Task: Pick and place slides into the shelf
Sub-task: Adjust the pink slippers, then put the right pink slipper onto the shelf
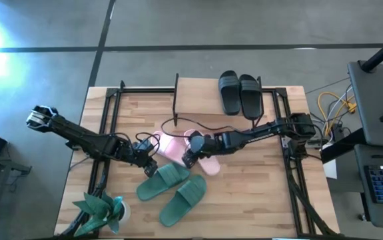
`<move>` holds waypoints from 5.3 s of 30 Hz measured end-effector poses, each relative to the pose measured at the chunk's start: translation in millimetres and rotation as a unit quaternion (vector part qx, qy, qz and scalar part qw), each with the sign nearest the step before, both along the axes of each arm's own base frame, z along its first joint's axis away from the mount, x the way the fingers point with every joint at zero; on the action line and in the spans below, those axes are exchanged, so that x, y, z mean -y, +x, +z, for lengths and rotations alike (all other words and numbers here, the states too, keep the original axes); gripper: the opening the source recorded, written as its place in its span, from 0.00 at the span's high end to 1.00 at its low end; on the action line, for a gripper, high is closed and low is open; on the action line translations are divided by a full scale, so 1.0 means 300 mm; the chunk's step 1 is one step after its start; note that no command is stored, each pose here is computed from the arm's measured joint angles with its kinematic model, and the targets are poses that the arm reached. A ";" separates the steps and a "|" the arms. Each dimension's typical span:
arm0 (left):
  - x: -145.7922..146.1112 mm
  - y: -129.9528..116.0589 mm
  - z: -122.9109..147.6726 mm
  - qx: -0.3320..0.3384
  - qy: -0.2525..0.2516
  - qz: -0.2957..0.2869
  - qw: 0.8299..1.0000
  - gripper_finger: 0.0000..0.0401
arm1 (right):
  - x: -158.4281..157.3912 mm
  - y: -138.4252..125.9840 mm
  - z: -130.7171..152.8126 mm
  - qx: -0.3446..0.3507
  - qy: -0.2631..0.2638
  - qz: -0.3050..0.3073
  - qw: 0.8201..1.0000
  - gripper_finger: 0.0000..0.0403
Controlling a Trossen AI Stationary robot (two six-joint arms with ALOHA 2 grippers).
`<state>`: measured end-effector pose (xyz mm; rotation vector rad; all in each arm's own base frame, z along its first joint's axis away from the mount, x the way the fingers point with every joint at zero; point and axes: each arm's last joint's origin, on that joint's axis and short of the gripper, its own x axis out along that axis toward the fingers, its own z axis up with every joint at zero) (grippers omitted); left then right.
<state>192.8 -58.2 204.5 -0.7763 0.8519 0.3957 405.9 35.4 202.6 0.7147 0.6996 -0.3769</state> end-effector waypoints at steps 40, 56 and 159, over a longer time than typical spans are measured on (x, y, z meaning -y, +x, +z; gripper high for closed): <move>-0.137 0.081 -0.164 -0.043 0.110 0.103 0.988 1.00 | -0.107 -0.034 0.105 -0.076 -0.138 0.085 0.984 0.68; -0.124 0.023 -0.007 0.074 0.061 0.048 0.994 1.00 | 0.011 0.060 0.084 0.025 0.071 -0.037 0.996 0.68; 0.073 -0.216 0.123 0.174 0.048 -0.130 0.975 1.00 | -0.050 0.106 -0.150 0.133 0.151 -0.550 0.811 0.96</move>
